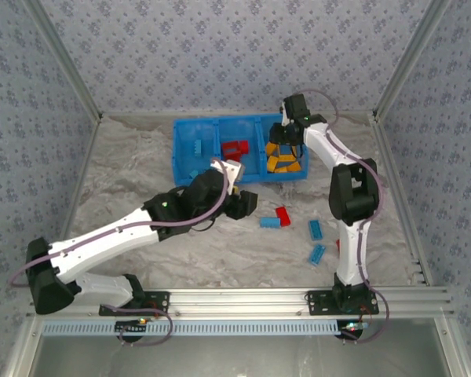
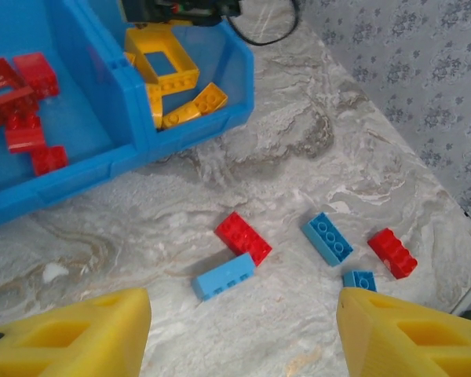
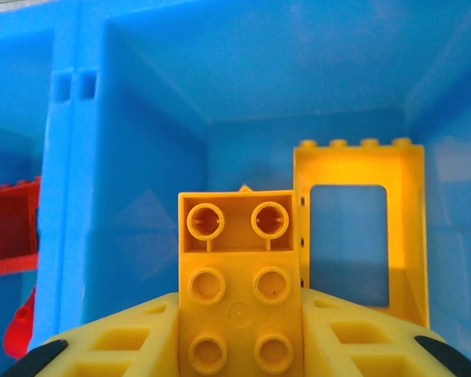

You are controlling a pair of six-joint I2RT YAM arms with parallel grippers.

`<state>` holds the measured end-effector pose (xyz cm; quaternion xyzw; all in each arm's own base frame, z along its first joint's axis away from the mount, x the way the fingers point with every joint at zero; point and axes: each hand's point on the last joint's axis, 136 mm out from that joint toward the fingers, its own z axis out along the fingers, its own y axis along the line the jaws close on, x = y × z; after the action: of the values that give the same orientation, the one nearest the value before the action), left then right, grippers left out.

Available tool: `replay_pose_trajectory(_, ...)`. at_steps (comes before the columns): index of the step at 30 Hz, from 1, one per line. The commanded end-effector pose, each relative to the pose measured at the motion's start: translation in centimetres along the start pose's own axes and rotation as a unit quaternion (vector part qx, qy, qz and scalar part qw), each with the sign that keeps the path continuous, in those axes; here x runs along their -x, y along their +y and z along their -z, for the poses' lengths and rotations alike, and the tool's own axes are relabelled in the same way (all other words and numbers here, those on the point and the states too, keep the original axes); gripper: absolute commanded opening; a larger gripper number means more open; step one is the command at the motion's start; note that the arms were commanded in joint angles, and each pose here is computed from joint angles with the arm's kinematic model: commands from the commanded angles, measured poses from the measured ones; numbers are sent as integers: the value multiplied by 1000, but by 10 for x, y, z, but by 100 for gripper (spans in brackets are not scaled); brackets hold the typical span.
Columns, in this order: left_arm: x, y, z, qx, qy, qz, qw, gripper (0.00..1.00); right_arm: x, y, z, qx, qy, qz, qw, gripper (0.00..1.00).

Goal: Sort the legos into containers by color

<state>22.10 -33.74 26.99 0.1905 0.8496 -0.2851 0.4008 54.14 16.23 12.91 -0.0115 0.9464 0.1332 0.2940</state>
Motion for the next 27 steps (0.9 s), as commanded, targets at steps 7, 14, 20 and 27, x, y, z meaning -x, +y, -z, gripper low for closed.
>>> replay_pose_trajectory(7, 28, -52, -45, 65, -31, -135, 988, 65, -1, 9, -33, 73, 58, -12, 996, 41)
replay_pose_trajectory(14, 29, -58, -78, 134, -14, -162, 978, 66, -2, 4, -48, 76, 65, -26, 995, 47)
replay_pose_trajectory(20, 26, -60, -78, 127, -9, -156, 979, 66, 6, 3, -39, 76, 57, -23, 995, 54)
replay_pose_trajectory(27, 7, -48, -73, 121, 19, -123, 985, 65, 43, 14, 55, 50, -47, 3, 998, 54)
